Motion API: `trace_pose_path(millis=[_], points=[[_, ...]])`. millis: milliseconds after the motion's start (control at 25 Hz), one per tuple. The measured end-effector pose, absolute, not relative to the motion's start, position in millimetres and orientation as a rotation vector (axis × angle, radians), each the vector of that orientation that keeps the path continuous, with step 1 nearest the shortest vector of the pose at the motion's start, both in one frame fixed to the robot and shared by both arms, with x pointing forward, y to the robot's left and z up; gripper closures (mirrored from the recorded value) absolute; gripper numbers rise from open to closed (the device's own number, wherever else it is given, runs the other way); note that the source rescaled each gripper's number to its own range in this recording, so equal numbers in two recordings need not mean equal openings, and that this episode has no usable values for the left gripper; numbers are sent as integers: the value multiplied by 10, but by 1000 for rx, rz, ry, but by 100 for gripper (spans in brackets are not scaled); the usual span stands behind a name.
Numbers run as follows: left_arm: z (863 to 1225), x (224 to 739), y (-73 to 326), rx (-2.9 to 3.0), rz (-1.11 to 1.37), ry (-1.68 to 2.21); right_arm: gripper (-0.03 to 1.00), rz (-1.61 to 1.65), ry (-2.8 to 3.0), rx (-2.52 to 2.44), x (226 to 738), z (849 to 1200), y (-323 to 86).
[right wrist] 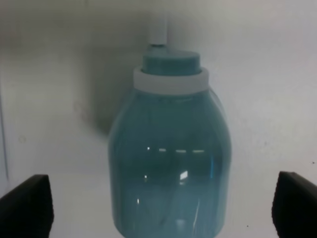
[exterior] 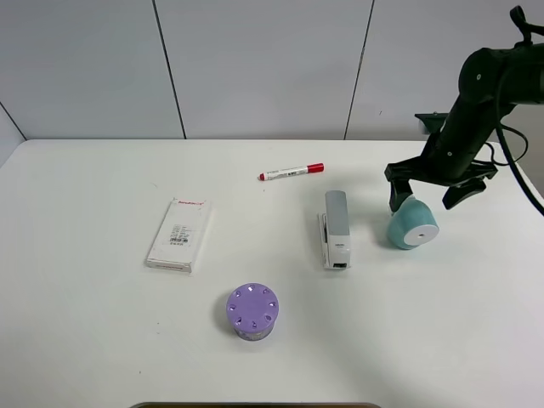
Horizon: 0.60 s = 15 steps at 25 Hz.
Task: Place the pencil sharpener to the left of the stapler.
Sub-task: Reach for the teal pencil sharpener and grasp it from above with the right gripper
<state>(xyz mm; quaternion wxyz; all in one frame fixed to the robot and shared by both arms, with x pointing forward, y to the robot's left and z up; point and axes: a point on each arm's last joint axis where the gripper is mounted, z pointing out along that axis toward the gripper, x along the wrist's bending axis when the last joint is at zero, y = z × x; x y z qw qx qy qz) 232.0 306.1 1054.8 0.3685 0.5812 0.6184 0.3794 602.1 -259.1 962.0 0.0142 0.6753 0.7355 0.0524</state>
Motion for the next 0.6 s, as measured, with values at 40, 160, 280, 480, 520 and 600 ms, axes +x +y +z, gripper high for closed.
trace_pose_path(millis=[40, 160, 280, 480, 520, 600], points=[[10548, 2320, 3061, 1492, 974, 1588, -3, 156, 2293, 2107, 6028, 9589, -2590], [10548, 2320, 3061, 1492, 974, 1588, -3, 150, 2296, 2117, 6056, 9500, -2584], [10548, 2320, 3061, 1492, 974, 1588, -3, 138, 2301, 2125, 6067, 9442, -2582], [10548, 2320, 3061, 1492, 974, 1588, -3, 103, 2315, 2141, 6092, 9290, -2580], [10548, 2320, 3061, 1492, 974, 1588, -3, 103, 2315, 2141, 6099, 9272, -2579], [10548, 2320, 3061, 1492, 974, 1588, -3, 109, 2311, 2139, 6111, 9251, -2578]])
